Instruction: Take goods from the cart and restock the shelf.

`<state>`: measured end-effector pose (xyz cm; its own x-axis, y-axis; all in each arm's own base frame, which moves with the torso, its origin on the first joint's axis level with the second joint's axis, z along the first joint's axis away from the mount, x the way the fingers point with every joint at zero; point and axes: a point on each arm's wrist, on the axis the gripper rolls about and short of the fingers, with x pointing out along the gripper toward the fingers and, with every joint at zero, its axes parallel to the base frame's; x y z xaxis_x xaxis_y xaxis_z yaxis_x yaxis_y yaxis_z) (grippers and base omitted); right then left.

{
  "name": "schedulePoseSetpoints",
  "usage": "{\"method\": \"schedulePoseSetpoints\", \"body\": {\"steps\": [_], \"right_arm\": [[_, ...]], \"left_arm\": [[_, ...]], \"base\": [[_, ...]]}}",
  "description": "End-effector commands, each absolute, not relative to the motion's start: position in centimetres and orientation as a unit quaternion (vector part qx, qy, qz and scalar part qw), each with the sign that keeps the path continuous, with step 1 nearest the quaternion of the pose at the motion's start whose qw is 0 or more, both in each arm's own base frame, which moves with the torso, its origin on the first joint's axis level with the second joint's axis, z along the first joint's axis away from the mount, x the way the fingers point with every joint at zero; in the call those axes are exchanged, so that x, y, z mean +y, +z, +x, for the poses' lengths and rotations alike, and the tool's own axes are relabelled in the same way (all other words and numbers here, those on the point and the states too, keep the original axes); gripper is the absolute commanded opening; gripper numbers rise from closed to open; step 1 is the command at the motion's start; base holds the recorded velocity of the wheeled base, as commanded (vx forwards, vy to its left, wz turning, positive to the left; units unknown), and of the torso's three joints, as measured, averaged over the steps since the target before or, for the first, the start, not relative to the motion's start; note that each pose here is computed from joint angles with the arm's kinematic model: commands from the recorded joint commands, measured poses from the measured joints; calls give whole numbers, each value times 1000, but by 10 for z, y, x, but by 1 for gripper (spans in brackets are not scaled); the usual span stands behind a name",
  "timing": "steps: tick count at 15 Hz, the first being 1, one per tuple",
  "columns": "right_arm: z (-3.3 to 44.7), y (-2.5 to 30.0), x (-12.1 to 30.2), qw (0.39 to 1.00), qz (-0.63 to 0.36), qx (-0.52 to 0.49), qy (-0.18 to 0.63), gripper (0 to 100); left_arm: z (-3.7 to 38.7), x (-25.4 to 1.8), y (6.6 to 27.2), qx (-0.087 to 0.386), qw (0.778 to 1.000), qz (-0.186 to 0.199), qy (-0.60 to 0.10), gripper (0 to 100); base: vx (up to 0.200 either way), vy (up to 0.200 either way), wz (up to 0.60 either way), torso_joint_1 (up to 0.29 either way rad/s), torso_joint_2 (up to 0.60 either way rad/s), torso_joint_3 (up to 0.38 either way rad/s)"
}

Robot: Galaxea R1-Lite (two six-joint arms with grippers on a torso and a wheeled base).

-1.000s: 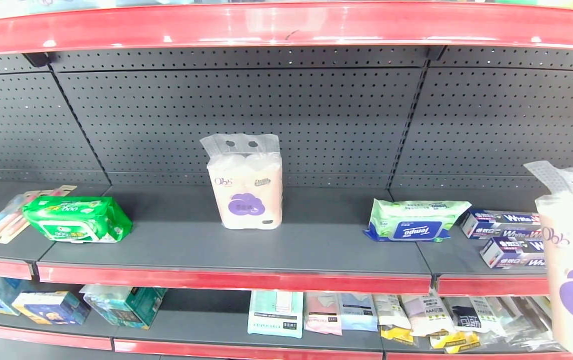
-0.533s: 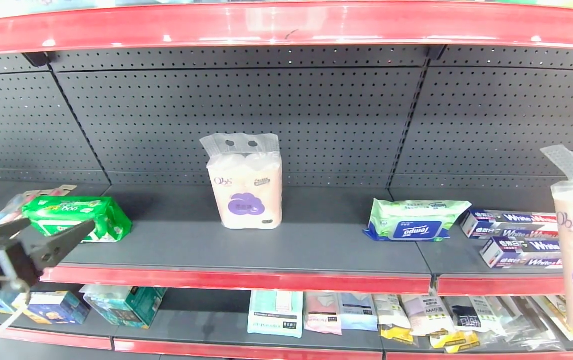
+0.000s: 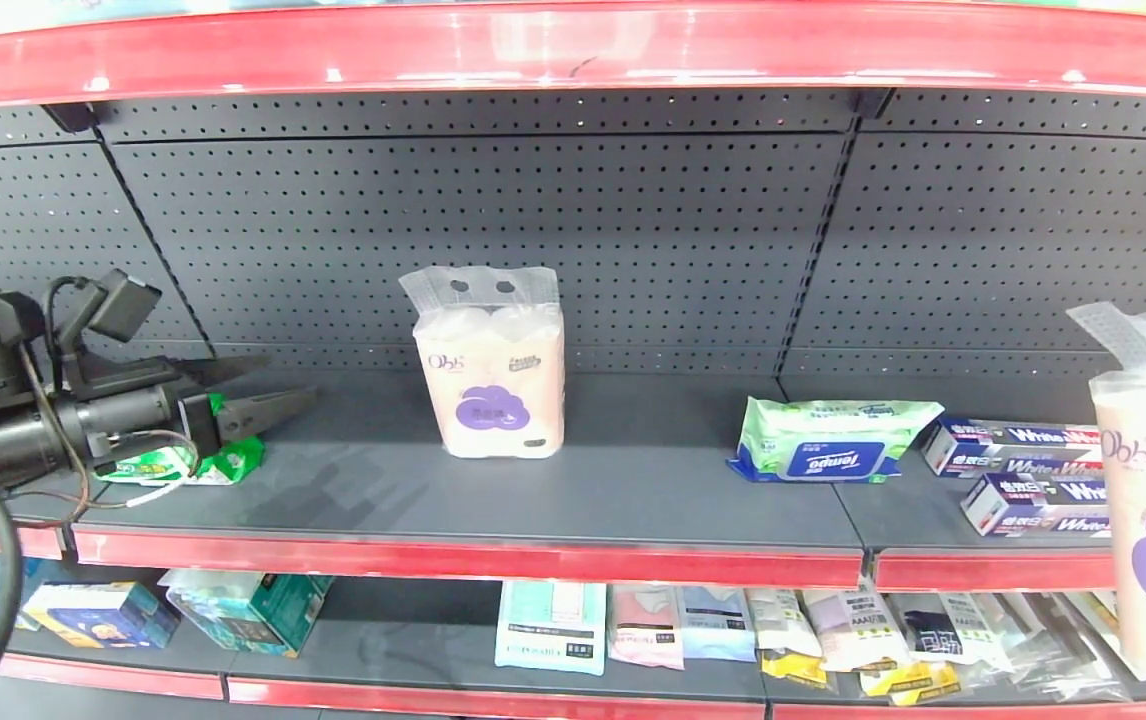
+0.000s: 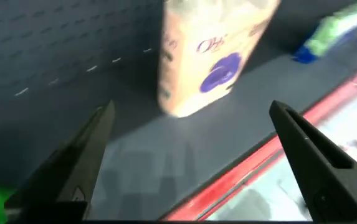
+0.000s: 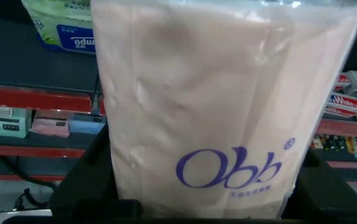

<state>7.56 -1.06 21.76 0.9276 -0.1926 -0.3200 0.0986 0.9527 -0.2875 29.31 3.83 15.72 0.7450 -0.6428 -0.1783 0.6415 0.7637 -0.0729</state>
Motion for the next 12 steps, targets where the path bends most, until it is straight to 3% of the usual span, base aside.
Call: {"method": "schedulePoseSetpoints", "body": {"steps": [1, 5, 7, 12], "right_arm": [[77, 217, -11, 972, -134, 179, -75, 0], [80, 217, -11, 971, -134, 184, -74, 0], [79, 215, -11, 970, -135, 188, -75, 0], [81, 215, -12, 969, -135, 191, -76, 0]], "left_arm": [[318, 39, 131, 122, 916, -25, -381, 100], [339, 39, 118, 114, 892, -32, -436, 100], [367, 41, 104, 98, 878, -18, -468, 100], [404, 28, 99, 71, 852, -6, -519, 100]], "base": [[0, 0, 0, 0, 0, 0], [0, 0, 0, 0, 0, 0], [0, 0, 0, 0, 0, 0], [0, 0, 0, 0, 0, 0]]}}
